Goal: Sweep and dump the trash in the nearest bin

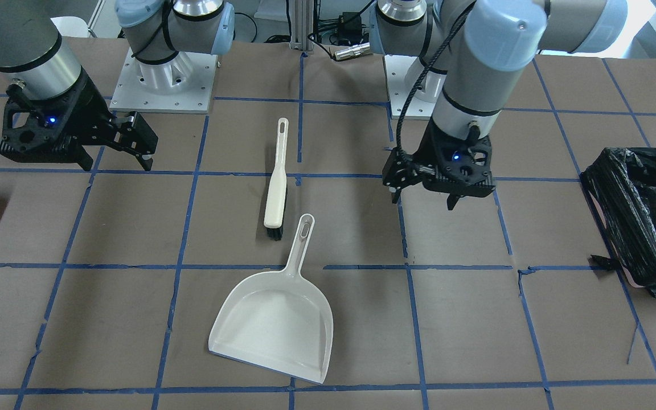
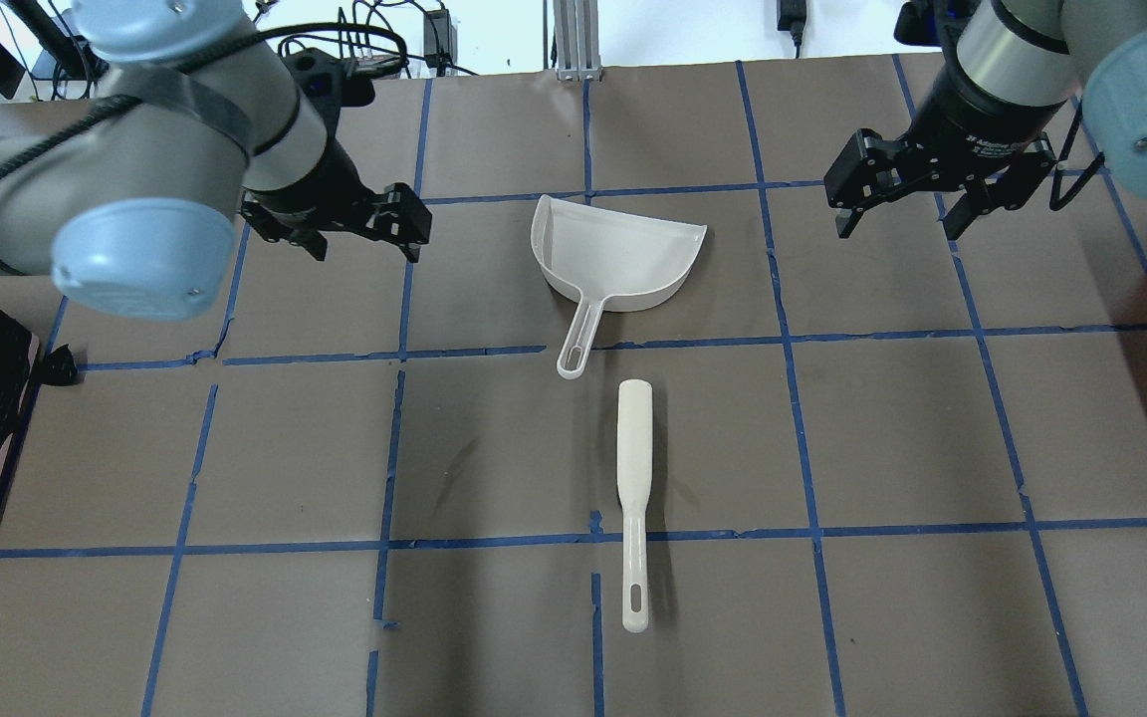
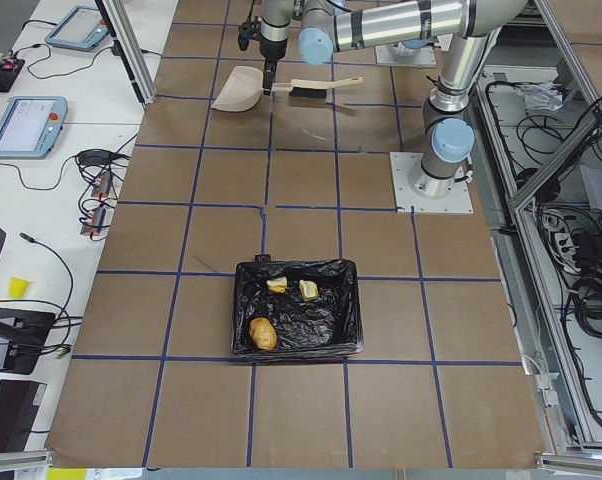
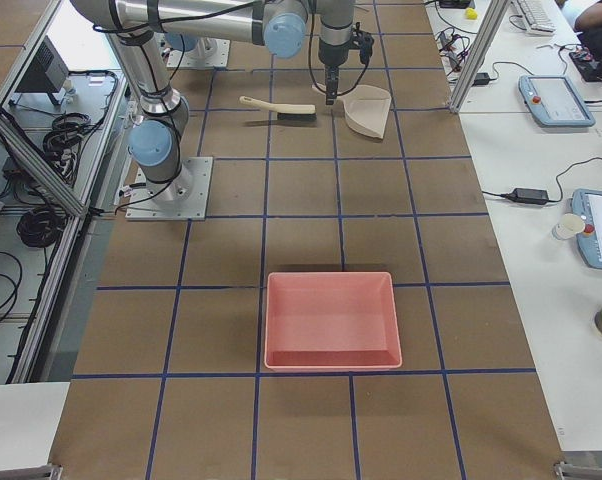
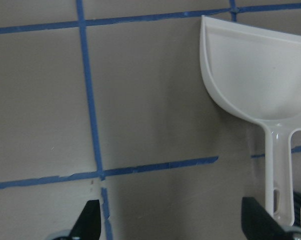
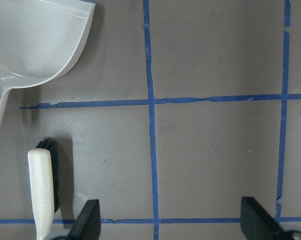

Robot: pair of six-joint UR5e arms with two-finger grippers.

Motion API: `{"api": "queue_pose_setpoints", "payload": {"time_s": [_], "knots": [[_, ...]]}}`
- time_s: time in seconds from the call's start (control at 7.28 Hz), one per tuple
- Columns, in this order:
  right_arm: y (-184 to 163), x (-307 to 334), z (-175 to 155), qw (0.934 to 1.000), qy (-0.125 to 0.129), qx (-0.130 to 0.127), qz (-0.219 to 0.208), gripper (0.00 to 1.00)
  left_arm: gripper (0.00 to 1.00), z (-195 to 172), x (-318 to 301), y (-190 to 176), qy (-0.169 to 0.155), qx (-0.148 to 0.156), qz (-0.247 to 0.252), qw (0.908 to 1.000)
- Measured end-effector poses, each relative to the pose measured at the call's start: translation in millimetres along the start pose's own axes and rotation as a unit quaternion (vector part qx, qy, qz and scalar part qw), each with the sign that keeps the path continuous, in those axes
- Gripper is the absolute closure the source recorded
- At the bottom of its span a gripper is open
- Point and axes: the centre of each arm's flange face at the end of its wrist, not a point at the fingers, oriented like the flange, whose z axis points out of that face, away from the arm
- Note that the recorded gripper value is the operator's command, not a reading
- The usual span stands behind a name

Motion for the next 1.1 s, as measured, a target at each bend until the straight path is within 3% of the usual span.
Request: {"api": "queue_pose_setpoints", "payload": {"time_s": [0.27,0.55,1.1], "knots": [[3,-13,-1,0.9999,-0.011,0.002,0.000,0.00,0.00,-72,-18,6,-0.022,-0.043,-0.002,0.9989],[7,-33,-2,0.9999,-0.004,0.006,0.014,0.00,0.00,-113,-17,17,-0.032,-0.047,-0.001,0.9984],[7,-39,2,0.9999,0.007,0.005,0.012,0.00,0.00,-121,-9,27,-0.041,-0.018,-0.008,0.9990]]}}
